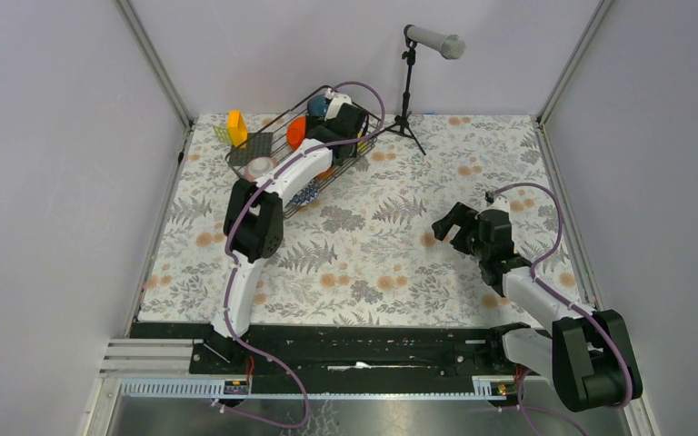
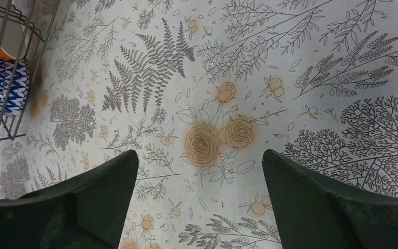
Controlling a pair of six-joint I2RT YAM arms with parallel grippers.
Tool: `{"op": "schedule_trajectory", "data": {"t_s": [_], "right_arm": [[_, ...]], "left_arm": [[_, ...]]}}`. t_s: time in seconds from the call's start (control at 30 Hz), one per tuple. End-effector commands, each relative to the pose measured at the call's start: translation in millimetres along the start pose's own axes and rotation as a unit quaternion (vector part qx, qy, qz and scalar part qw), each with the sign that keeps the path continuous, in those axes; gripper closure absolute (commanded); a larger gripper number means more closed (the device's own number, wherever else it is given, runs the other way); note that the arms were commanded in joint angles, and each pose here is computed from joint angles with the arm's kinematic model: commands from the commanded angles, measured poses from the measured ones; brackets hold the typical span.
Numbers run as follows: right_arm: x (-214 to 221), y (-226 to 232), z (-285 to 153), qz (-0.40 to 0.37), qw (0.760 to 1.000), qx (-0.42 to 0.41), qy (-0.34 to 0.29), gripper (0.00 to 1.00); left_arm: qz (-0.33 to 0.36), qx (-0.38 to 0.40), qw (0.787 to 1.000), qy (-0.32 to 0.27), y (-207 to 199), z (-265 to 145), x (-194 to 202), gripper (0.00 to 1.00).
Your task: Unload the bowls from the dish rack
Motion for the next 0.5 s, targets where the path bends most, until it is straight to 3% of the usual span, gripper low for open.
{"op": "schedule_trajectory", "data": {"t_s": [0.0, 0.1, 0.3, 0.47], "right_arm": [[-8.4, 6.5, -2.4, 0.000, 1.000, -0.016, -0.020, 0.04], [-8.4, 6.6, -2.4, 0.000, 1.000, -0.016, -0.019, 0.04], [-8.1, 6.4, -2.5, 0.000, 1.000, -0.015, -0.020, 0.04], [-8.7, 7.1, -3.1, 0.000, 1.000, -0.018, -0.021, 0.04]], "left_arm": [[-0.013, 0.003, 1.000, -0.015, -1.9, -0.5, -13.1, 0.06], [-0.014, 0.001, 1.000, -0.018, -0.6, -2.5, -15.2, 0.12], [-0.011, -0.004, 1.000, -0.019, 0.9, -2.1, -14.9, 0.10], [-0.008, -0.001, 1.000, -0.016, -1.0, -0.1, -12.6, 0.20]]}}
Point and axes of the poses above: each gripper's point midway between its finger pads, its own z axis out along the fingers, its own y axis along the line the jaws close on, x = y × z, the point moved 7 cm from there along -z, back along the fingers, and after that the axes turned 7 degrees about -z, right-handed, at the moved point
